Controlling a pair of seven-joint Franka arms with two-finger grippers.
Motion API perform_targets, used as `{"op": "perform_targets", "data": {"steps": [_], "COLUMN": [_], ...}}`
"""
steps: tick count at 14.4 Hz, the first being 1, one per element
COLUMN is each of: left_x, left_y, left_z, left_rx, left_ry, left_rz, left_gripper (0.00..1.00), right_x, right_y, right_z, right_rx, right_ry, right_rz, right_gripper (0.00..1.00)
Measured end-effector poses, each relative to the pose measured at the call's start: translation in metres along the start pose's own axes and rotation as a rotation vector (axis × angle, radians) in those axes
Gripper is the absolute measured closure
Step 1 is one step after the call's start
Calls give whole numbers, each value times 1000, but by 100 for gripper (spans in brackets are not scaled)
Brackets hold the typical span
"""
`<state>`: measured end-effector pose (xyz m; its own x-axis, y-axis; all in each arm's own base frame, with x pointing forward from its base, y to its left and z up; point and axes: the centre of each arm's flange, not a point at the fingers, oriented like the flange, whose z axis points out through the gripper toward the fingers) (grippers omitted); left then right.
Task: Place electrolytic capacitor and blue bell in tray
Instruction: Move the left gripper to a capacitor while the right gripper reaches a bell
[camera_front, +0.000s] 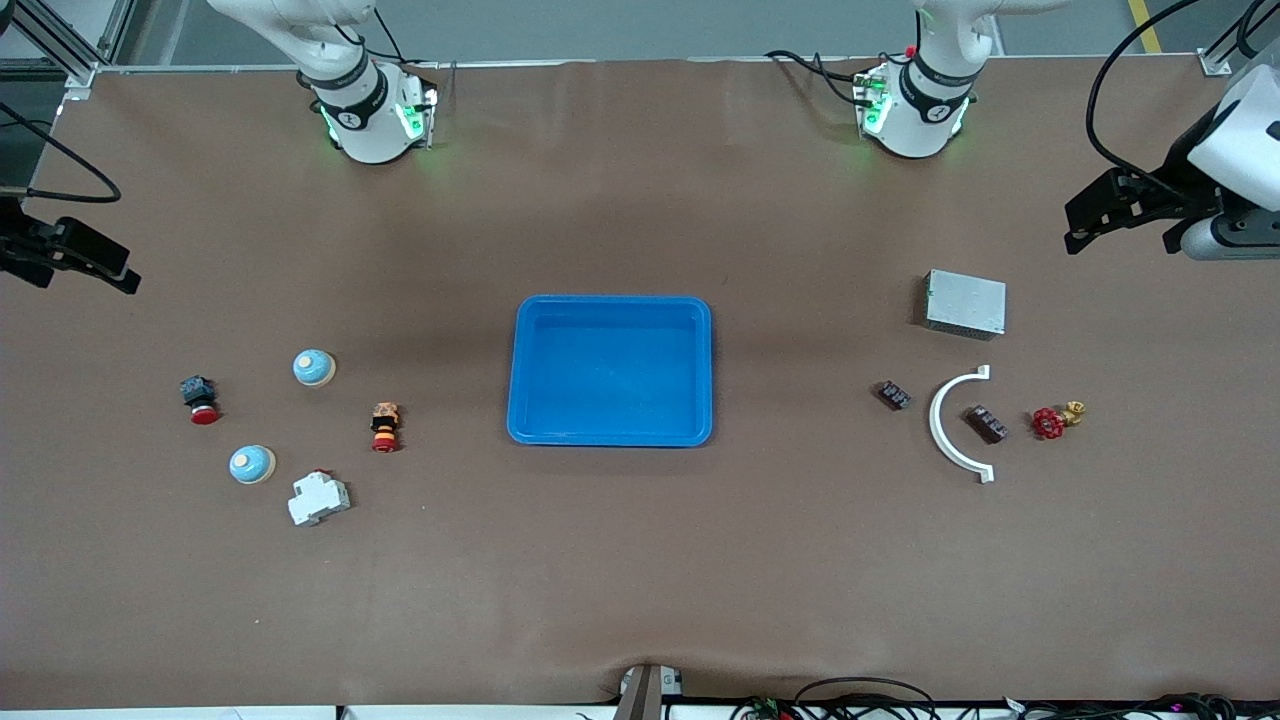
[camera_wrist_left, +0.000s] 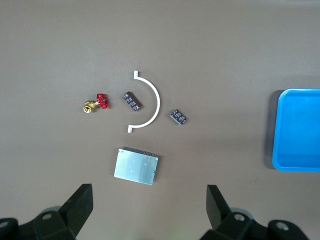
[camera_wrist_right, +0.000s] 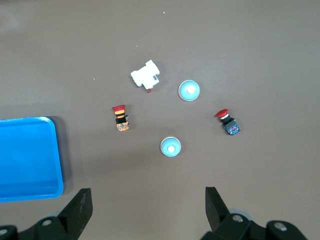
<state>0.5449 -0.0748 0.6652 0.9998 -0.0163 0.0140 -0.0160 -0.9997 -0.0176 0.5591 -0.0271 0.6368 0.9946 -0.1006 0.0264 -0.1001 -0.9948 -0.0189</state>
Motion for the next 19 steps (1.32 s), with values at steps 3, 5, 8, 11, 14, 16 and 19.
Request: {"op": "perform_targets", "data": {"steps": [3, 5, 8, 11, 14, 16, 19], "left_x": [0, 0, 1, 5, 28, 48, 67], "left_y": [0, 0, 1, 1, 0, 2, 4], "left_z": [0, 0, 2, 9, 47, 93, 168], "left_rx": [0, 0, 0, 0, -5, -10, -18], "left_ry": [0, -1, -4, -17, -47, -56, -62], "left_rz": [1, 2, 3, 2, -1, -2, -5], "left_gripper": [0, 0, 0, 0, 0, 0, 0], "right_x": [0, 0, 0, 0, 0, 0, 3], "right_y": [0, 0, 0, 0, 0, -2, -11], "right_z": [0, 0, 0, 0, 0, 0, 10], "right_rx": [0, 0, 0, 0, 0, 0, 0], "right_ry": [0, 0, 0, 0, 0, -1, -19], "right_rz": [0, 0, 0, -1, -1, -5, -21], "right_gripper": [0, 0, 0, 0, 0, 0, 0]}}
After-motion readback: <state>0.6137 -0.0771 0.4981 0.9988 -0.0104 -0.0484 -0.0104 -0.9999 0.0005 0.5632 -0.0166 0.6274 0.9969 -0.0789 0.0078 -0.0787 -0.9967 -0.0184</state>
